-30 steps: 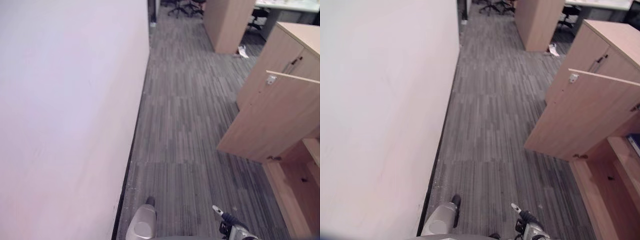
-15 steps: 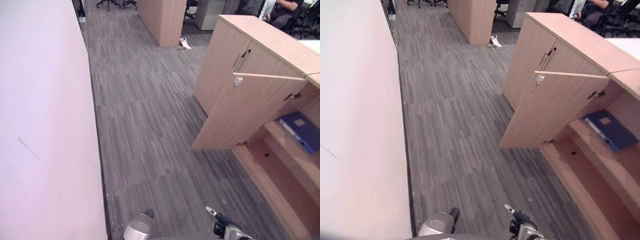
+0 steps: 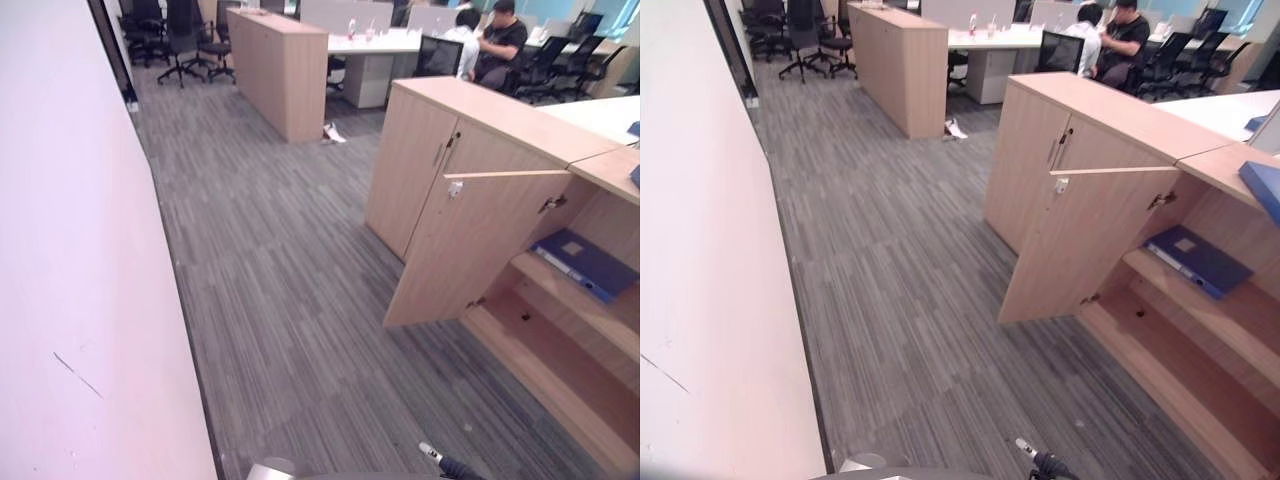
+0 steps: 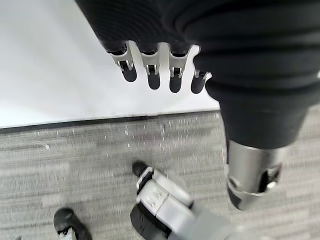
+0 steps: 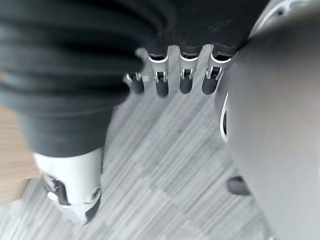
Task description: Put the empty folder in the office cabinet
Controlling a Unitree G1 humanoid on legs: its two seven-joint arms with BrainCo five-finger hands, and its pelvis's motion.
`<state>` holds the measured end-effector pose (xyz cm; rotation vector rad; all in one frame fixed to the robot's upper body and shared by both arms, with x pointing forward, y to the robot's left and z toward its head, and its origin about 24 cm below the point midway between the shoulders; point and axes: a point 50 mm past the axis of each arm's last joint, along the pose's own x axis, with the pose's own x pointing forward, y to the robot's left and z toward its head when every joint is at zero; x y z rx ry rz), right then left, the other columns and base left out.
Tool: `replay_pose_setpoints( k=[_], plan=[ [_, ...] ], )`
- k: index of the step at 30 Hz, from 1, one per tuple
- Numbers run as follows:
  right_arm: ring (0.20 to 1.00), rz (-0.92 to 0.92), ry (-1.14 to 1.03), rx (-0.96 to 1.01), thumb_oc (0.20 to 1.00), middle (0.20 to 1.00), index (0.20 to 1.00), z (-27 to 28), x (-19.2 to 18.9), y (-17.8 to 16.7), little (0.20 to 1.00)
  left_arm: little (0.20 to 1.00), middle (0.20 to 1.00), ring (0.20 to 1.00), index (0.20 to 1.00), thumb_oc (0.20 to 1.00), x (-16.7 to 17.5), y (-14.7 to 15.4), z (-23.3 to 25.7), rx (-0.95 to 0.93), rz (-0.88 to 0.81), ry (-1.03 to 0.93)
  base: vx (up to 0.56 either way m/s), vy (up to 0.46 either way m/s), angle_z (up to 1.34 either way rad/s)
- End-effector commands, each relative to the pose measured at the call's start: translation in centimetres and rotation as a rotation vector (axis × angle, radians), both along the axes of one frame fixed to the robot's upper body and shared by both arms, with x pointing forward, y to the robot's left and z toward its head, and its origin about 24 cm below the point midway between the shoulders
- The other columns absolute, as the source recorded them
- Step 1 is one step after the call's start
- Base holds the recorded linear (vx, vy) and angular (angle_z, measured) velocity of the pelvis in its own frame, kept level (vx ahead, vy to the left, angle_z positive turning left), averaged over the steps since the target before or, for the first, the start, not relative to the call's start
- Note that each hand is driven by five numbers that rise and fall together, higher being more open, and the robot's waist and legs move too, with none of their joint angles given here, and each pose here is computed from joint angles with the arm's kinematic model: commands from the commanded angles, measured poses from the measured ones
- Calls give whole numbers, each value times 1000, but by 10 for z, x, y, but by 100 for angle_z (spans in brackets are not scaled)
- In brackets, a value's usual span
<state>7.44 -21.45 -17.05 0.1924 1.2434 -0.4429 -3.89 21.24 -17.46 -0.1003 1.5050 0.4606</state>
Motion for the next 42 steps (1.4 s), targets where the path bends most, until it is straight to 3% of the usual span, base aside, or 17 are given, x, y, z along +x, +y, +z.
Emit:
replay_pose_setpoints(
  k=[1, 7, 23, 29, 33, 42],
  plan=[
    [1000, -59, -32, -25, 1000, 1000, 1000, 4, 2, -16, 1000, 1000, 1000, 1000, 1000, 1000, -29, 18, 7, 19, -118, 94, 10, 332, -43],
    [1000, -90, -111, -50, 1000, 1000, 1000, 12, 32, -24, 1000, 1000, 1000, 1000, 1000, 1000, -29, 14, 7, 20, -114, 87, -13, -66, -139],
    [1000, -110, -89, -44, 1000, 1000, 1000, 9, 23, -18, 1000, 1000, 1000, 1000, 1000, 1000, 40, 35, 7, 97, -241, -78, 240, -195, 6],
    [1000, -36, -99, -37, 1000, 1000, 1000, 9, 28, -15, 1000, 1000, 1000, 1000, 1000, 1000, 73, 36, 10, 116, -309, -201, 242, -219, -31],
    [1000, -7, -102, -98, 1000, 1000, 1000, 16, 34, -36, 1000, 1000, 1000, 1000, 1000, 1000, 117, 30, 24, 113, -413, -410, 127, -106, -72],
    [1000, 107, -147, -160, 1000, 1000, 1000, 27, 63, -44, 1000, 1000, 1000, 1000, 1000, 1000, 154, 30, 54, 124, -479, -646, 37, -3, -48]
  ],
)
